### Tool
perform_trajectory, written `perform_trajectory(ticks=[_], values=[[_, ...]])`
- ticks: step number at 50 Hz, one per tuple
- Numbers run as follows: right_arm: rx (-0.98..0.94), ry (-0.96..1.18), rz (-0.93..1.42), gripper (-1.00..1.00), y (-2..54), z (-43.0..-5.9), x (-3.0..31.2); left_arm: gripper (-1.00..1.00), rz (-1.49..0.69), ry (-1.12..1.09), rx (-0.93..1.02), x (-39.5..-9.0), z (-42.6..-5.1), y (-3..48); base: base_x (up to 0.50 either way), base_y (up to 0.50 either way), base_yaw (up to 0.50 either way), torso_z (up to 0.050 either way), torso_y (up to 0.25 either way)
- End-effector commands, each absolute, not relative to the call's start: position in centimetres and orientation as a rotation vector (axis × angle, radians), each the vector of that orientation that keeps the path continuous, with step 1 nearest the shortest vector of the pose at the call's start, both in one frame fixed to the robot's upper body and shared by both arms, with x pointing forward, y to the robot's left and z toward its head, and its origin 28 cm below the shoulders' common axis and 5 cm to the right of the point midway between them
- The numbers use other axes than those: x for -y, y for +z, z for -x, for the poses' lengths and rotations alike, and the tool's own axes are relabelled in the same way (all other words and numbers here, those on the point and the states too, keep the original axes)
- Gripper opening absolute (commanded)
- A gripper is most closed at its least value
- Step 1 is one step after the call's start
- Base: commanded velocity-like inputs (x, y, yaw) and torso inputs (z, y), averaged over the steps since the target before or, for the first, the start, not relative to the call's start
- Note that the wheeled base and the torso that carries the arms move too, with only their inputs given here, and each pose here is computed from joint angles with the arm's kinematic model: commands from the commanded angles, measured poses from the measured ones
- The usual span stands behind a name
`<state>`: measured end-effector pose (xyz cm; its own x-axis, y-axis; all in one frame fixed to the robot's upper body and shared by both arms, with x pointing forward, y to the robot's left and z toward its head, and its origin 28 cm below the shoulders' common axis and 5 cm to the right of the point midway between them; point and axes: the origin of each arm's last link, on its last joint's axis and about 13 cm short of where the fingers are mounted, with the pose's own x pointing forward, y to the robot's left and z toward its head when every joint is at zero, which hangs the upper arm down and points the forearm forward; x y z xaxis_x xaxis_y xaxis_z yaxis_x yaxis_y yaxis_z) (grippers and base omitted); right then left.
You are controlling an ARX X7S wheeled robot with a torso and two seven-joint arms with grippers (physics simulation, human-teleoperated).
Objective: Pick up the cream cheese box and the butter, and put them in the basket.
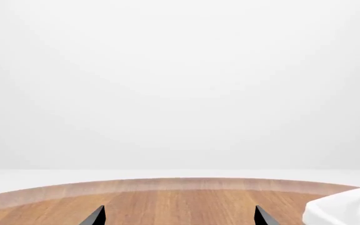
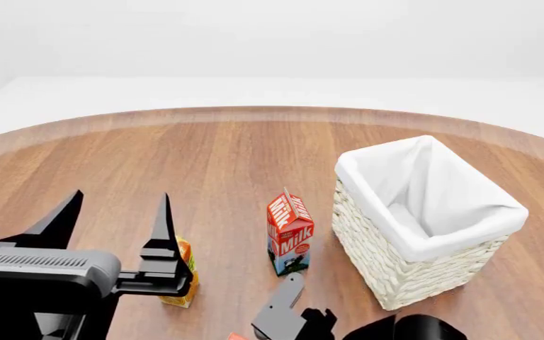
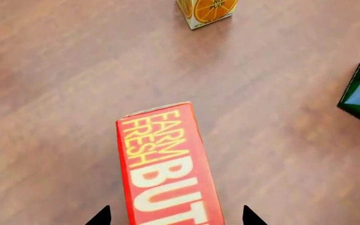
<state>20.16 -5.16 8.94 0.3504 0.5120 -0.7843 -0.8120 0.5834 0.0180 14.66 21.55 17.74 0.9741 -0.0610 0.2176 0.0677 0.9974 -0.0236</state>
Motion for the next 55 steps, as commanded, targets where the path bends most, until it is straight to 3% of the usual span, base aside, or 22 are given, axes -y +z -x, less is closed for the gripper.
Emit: perform_trajectory(ticks=[1,35,36,55], values=[[-0.853,0.891,0.412,1.0,8.3,-20.2,5.0,1.0,0.032,-0.064,0.22,-21.6,-14.6,17.8,0.0,0.0,0.0,0.0,0.0],[-0.883,0.878,0.424,1.0,7.0,-20.4,5.0,1.0,0.034,-0.061,0.222,-21.6,-14.6,17.9,0.0,0.0,0.0,0.0,0.0],[-0.887,0.874,0.41,-1.0,7.0,-20.4,5.0,1.0,0.035,-0.061,0.222,-21.6,-14.6,17.9,0.0,0.0,0.0,0.0,0.0],[-0.859,0.889,0.412,-1.0,7.5,-19.9,4.8,1.0,0.035,-0.061,0.224,-21.6,-14.5,18.0,0.0,0.0,0.0,0.0,0.0]])
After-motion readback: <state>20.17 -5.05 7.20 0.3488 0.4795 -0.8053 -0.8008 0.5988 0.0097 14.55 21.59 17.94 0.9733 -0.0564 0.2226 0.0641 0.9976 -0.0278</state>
